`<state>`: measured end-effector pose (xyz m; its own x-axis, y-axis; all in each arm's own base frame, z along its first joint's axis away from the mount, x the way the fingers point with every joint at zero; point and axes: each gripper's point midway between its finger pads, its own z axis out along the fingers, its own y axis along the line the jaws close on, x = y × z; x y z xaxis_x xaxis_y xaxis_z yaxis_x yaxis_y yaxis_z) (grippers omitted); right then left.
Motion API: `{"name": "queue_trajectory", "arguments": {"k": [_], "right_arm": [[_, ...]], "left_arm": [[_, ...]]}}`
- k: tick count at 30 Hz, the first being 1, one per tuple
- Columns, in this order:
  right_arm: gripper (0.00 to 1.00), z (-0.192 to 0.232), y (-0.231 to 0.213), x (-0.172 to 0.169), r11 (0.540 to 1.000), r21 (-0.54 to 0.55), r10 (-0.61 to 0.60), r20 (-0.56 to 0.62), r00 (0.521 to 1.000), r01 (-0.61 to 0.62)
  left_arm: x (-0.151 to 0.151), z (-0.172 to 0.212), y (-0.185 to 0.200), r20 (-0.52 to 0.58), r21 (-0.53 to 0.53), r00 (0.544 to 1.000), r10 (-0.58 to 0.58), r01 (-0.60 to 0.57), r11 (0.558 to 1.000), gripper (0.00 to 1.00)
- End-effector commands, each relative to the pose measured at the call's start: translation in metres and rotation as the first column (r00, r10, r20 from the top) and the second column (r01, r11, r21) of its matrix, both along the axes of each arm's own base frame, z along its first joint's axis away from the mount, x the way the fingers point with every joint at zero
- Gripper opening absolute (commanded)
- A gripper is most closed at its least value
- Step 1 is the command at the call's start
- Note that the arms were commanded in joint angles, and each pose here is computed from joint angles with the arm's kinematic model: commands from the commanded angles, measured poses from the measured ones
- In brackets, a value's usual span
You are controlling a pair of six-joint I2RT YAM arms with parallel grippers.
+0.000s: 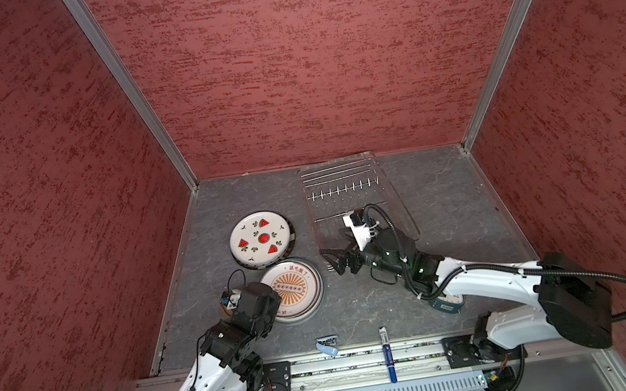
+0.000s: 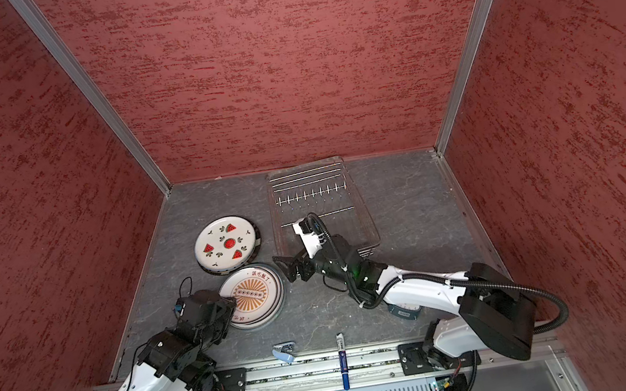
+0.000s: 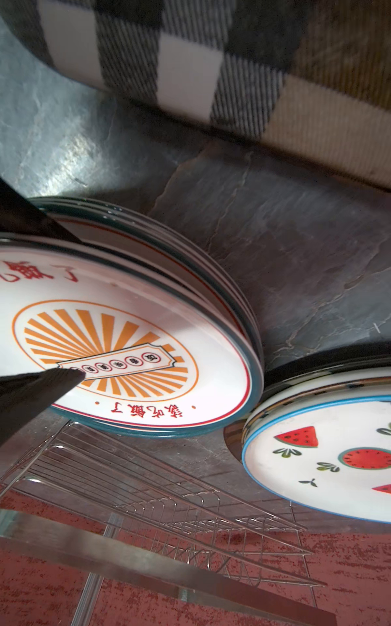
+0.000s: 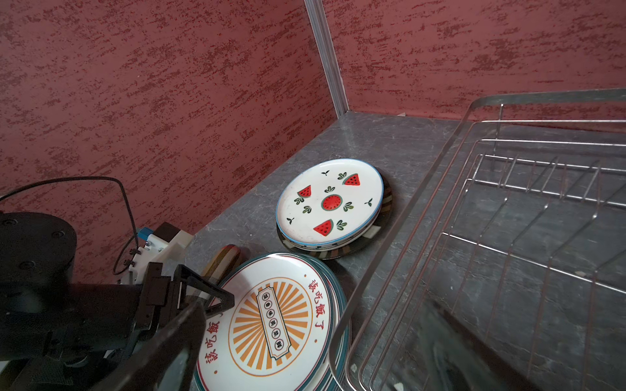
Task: Unload the plates from the dish rack
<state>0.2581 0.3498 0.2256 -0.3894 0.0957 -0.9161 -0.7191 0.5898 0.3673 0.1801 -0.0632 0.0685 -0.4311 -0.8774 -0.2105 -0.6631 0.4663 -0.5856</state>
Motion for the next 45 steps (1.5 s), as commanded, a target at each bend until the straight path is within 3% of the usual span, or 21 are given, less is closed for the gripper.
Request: {"name": "queue_trajectory", "arguments": {"k": [1, 23, 26, 29, 32, 35, 39, 41, 43, 45], "right_arm": [[0.99, 0.004, 0.0, 0.001, 1.0, 0.005, -0.015, 0.025, 1.0, 0.015], [0.99, 0.003, 0.0, 0.004, 1.0, 0.004, -0.03, 0.027, 0.999, 0.03], [0.99, 0.008, -0.006, 0.006, 0.998, 0.017, -0.063, 0.036, 0.997, 0.062], [0.99, 0.024, -0.024, 0.015, 0.985, 0.054, -0.168, 0.054, 0.984, 0.165], [0.99, 0.044, -0.046, 0.027, 0.962, 0.06, -0.269, 0.075, 0.96, 0.265], [0.99, 0.065, -0.089, 0.045, 0.904, 0.065, -0.427, 0.092, 0.9, 0.423], [0.99, 0.079, -0.164, 0.071, 0.793, 0.04, -0.608, 0.101, 0.787, 0.608], [0.99, 0.078, -0.21, 0.084, 0.724, 0.013, -0.689, 0.069, 0.722, 0.69], [0.99, 0.071, -0.254, 0.09, 0.626, 0.006, -0.778, 0.071, 0.624, 0.78], [0.99, 0.058, -0.306, 0.095, 0.481, -0.009, -0.874, 0.068, 0.481, 0.877]], "left_arm": [[0.005, 0.01, 0.007, 0.03, 0.045, 0.999, 0.017, -0.019, 0.999, 0.56], [0.007, 0.013, 0.016, 0.055, 0.1, 0.998, 0.038, -0.043, 0.994, 0.59], [0.009, 0.02, 0.029, 0.085, 0.145, 0.993, 0.084, -0.096, 0.985, 0.71], [0.014, 0.034, 0.043, 0.144, 0.186, 0.979, 0.147, -0.173, 0.967, 0.83], [0.019, 0.057, 0.053, 0.196, 0.215, 0.963, 0.185, -0.226, 0.95, 0.89], [0.033, 0.09, 0.059, 0.283, 0.25, 0.94, 0.192, -0.265, 0.931, 0.98], [0.072, 0.146, 0.048, 0.45, 0.333, 0.892, 0.042, -0.211, 0.919, 0.99], [0.091, 0.177, 0.042, 0.549, 0.406, 0.833, -0.066, -0.197, 0.893, 0.99], [0.099, 0.202, 0.041, 0.608, 0.473, 0.781, -0.141, -0.213, 0.855, 0.99], [0.105, 0.219, 0.048, 0.636, 0.531, 0.752, -0.173, -0.264, 0.806, 0.99]]}}
